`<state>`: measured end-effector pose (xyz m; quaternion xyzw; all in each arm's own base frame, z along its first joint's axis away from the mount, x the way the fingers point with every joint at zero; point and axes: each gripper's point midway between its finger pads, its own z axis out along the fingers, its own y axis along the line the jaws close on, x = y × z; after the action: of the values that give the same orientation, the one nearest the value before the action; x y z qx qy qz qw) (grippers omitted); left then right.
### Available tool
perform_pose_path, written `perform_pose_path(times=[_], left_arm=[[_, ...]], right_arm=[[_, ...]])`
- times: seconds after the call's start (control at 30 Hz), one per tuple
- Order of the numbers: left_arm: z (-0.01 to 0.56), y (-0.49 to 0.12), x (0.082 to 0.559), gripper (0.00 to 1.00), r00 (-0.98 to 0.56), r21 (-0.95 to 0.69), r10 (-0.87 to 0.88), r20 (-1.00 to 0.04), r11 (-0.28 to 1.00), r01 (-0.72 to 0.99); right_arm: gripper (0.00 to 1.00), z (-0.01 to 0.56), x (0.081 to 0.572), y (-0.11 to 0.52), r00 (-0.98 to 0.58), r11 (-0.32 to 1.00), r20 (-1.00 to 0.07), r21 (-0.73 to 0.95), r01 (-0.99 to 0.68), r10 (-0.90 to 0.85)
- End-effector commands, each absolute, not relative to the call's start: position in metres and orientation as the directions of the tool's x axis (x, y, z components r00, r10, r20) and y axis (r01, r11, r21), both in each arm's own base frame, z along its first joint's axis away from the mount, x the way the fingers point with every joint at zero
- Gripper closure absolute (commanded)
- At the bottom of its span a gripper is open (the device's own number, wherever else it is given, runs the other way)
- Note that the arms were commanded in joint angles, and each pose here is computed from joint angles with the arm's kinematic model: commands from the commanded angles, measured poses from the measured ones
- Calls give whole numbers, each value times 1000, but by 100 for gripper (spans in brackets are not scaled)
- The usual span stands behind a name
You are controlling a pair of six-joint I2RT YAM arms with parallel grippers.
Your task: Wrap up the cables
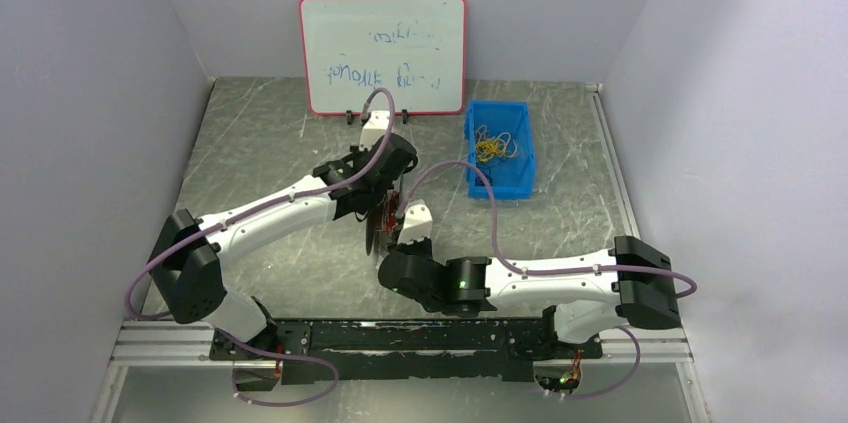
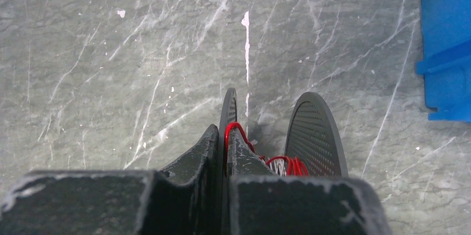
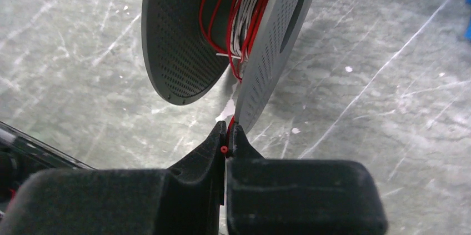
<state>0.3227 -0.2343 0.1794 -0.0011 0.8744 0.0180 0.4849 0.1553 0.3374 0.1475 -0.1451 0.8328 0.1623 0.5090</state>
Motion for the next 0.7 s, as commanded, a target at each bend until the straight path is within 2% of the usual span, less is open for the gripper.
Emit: perform_pose_path(times=[0.0,0.33,0.67], left_arm=[[170,-241,323,93,-486,-9,-41,-873,998,-68],[169,-237,316,93,-469,5,-29,-883,998,-69],[166,-249,303,93,-447,43,20,-894,998,-42]], right_arm=[[100,262,162,374,-448,739,-771,606,-294,453],[100,276,165,359,-524,597,-585,784,-170,619],[100,290,175,347,-508,523,-500,845,-110,701]])
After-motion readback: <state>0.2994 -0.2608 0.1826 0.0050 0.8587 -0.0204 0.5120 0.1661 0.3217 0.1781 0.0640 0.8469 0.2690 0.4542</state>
